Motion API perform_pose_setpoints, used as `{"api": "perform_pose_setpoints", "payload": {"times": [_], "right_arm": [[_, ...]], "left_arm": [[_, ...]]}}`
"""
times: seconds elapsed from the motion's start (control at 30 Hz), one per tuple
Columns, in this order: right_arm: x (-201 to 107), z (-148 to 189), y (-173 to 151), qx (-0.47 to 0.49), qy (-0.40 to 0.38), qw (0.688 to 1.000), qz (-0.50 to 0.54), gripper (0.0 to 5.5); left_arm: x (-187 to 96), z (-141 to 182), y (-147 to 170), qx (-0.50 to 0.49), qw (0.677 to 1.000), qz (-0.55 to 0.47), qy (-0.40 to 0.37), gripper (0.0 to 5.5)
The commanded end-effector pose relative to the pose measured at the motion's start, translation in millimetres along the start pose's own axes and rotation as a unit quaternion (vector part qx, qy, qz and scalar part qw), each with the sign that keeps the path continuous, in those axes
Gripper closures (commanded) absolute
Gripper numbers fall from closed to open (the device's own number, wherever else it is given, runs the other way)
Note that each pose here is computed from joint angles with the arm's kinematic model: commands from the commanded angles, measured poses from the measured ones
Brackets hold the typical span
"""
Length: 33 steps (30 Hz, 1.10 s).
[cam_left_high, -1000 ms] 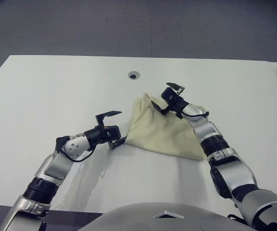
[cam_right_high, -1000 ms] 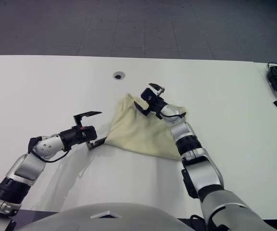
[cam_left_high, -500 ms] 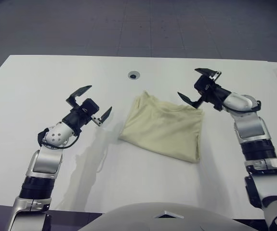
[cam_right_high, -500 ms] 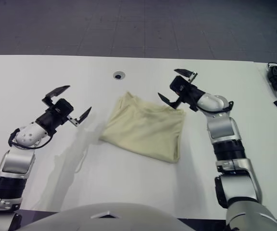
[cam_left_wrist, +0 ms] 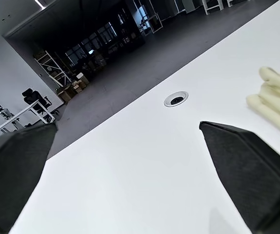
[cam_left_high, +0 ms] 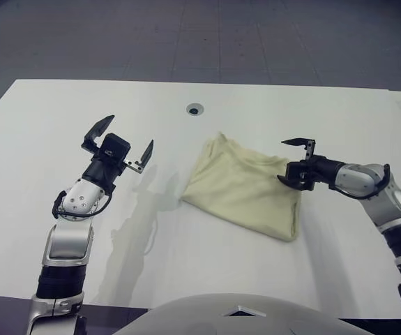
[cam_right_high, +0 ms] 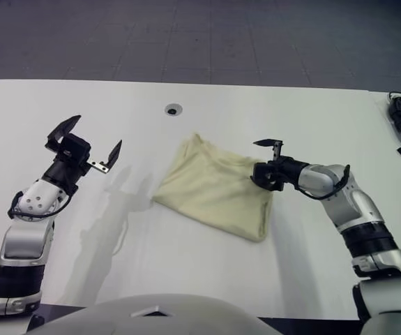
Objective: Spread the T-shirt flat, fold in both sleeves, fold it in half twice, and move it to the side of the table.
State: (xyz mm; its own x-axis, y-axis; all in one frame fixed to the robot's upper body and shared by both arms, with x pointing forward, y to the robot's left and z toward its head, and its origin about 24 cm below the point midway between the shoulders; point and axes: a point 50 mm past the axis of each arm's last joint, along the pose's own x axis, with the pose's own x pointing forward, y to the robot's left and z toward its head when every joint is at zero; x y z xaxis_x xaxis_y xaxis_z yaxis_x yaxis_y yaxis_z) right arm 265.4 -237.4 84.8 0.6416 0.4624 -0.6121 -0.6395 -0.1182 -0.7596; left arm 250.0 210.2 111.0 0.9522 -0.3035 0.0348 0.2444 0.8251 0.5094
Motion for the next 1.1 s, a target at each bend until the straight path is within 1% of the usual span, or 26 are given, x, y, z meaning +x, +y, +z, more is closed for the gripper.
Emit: {"api": "perform_pose_setpoints", "payload": {"times": [0.03,0.13,0.23,0.3,0.37,0.57,0.67,0.83,0.93,0.97,1.03,1.1], "right_arm": [[-18,13,56,-0.036,0.005,0.985,0.168,0.12],[-34,42,63,-0.039,-0.033,0.976,0.212,0.12],[-43,87,61,0.035,-0.129,0.962,0.239,0.12],[-42,108,48,0.074,-0.176,0.958,0.214,0.12],[-39,117,35,0.097,-0.191,0.959,0.184,0.12],[-38,119,-3,0.147,-0.195,0.966,0.084,0.12],[-40,116,-10,0.152,-0.187,0.969,0.062,0.12],[-41,102,-20,0.170,-0.163,0.972,0.025,0.12],[-23,89,-9,0.181,-0.142,0.973,0.027,0.12],[-12,83,-5,0.184,-0.130,0.974,0.026,0.12],[5,72,3,0.188,-0.110,0.976,0.020,0.12],[21,60,10,0.192,-0.087,0.978,0.006,0.12]], "left_arm": [[-1,3,-1,0.001,1.000,0.006,0.000,0.10],[-5,4,-9,0.009,1.000,-0.015,0.000,0.10],[-6,6,-15,0.010,0.999,-0.032,-0.002,0.10],[-7,6,-19,0.011,0.999,-0.053,-0.002,0.10],[-7,7,-24,0.012,0.997,-0.071,-0.002,0.10],[-8,10,-39,0.010,0.993,-0.118,-0.010,0.10],[-11,10,-49,0.006,0.988,-0.157,-0.008,0.10],[-17,2,-83,-0.012,0.966,-0.257,0.010,0.10],[-28,-1,-100,-0.001,0.936,-0.352,0.017,0.10],[-33,-2,-105,0.006,0.924,-0.381,0.019,0.10],[-37,-5,-108,0.019,0.910,-0.413,0.026,0.10],[-36,-7,-111,0.032,0.902,-0.429,0.029,0.10]]}}
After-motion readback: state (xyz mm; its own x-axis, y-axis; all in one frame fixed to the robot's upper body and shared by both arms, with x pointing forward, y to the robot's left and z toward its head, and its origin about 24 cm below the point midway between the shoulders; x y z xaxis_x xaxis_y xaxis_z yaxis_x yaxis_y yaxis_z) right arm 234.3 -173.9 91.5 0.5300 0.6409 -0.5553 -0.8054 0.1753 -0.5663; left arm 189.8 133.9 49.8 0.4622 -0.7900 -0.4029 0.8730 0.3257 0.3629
